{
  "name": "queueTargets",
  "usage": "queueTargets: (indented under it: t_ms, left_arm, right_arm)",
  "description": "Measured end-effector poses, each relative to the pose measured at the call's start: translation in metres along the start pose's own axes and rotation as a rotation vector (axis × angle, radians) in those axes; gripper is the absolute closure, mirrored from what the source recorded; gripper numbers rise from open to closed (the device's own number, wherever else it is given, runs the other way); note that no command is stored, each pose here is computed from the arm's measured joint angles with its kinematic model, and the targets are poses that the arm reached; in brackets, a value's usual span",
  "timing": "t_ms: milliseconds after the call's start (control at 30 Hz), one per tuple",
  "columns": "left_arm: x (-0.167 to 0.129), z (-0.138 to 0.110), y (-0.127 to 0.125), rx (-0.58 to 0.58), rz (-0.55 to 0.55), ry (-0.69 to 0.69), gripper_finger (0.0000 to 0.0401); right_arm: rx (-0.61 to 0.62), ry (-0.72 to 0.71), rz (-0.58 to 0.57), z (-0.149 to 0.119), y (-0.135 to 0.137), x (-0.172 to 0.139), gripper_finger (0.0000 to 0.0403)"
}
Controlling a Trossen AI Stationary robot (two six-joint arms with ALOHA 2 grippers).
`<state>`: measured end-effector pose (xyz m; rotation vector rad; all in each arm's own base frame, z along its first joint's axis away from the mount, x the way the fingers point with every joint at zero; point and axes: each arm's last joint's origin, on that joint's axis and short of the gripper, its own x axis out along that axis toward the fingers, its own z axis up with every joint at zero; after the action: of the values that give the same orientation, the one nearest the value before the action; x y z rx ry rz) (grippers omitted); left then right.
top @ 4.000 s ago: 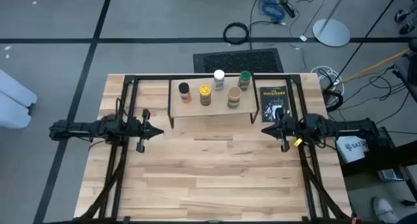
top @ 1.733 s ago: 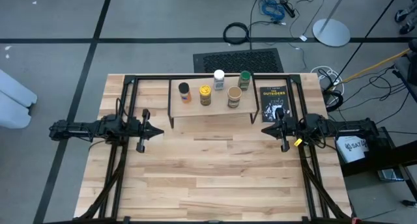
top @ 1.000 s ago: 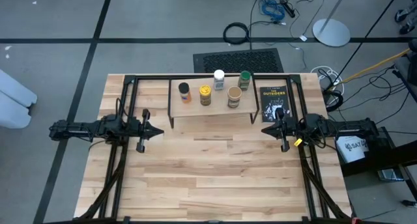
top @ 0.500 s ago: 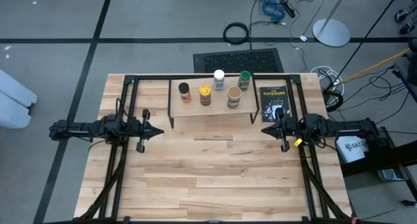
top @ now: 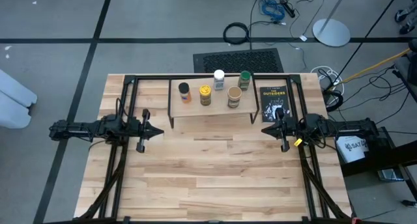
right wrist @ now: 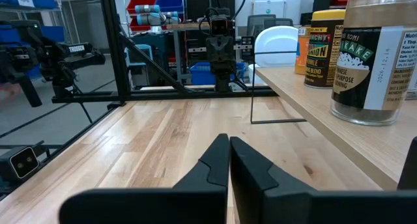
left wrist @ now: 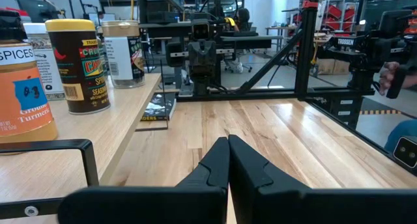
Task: Shelf spices
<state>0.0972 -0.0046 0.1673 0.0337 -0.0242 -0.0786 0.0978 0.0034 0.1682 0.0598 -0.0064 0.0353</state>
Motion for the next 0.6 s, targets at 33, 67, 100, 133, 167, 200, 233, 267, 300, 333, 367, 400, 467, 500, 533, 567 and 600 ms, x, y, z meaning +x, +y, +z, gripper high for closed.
queueTargets:
  t_ms: [33,67,100,133,167,200,233,267,300,333,367,400,467,500,533,567,600]
  left_arm:
    - [0.0,0.0,0.0,0.0,0.0,0.0,0.0397]
    - [0.0,0.0,0.0,0.0,0.0,0.0,0.0397]
    - [0.0,0.0,0.0,0.0,0.0,0.0,0.0397]
    - [0.0,-0.0001,0.0,0.0,0.0,0.0,0.0397]
    - [0.0,0.0001,0.0,0.0,0.0,-0.001,0.0397]
    - [0.0,0.0,0.0,0.0,0.0,0.0,0.0397]
    - [0.0,0.0,0.0,0.0,0.0,0.0,0.0397]
    - [0.0,-0.0001,0.0,0.0,0.0,0.0,0.0397]
    - [0.0,0.0,0.0,0.0,0.0,0.0,0.0397]
    - [0.0,0.0001,0.0,0.0,0.0,0.0,0.0397]
    - [0.0,0.0,0.0,0.0,0.0,0.0,0.0397]
    - [0.0,0.0,0.0,0.0,0.0,0.0,0.0397]
    - [0.0,0.0001,0.0,0.0,0.0,-0.001,0.0397]
    - [0.0,-0.0001,0.0,0.0,0.0,0.0,0.0397]
    - [0.0,0.0,0.0,0.0,0.0,0.0,0.0397]
    - [0.0,0.0,0.0,0.0,0.0,0.0,0.0397]
    - [0.0,0.0,0.0,0.0,0.0,0.0,0.0397]
  right_arm:
    - [0.0,0.0,0.0,0.0,0.0,0.0,0.0403]
    - [0.0,0.0,0.0,0.0,0.0,0.0,0.0403]
    - [0.0,0.0,0.0,0.0,0.0,0.0,0.0403]
    - [0.0,0.0,0.0,0.0,0.0,0.0,0.0403]
    - [0.0,0.0,0.0,0.0,0.0,0.0,0.0403]
    - [0.0,0.0,0.0,0.0,0.0,0.0,0.0403]
    - [0.0,0.0,0.0,0.0,0.0,0.0,0.0403]
    - [0.0,0.0,0.0,0.0,0.0,0.0,0.0403]
    - [0.0,0.0,0.001,0.0,0.0,0.0,0.0403]
    - [0.0,0.0,0.0,0.0,0.0,0.0,0.0403]
    - [0.0,0.0,0.0,0.0,0.0,0.0,0.0403]
    - [0.0,0.0,0.0,0.0,0.0,0.0,0.0403]
    - [0.0,-0.001,0.0,0.0001,0.0,0.0,0.0403]
    - [0.0,-0.003,0.0,0.0003,0.0,0.0,0.0403]
    - [0.0,-0.006,0.001,0.0006,0.0001,0.0,0.0403]
    - [0.0,-0.01,0.001,0.001,0.0001,0.0,0.0403]
    - [0.0,-0.011,0.001,0.0011,0.0001,0.0,0.0403]
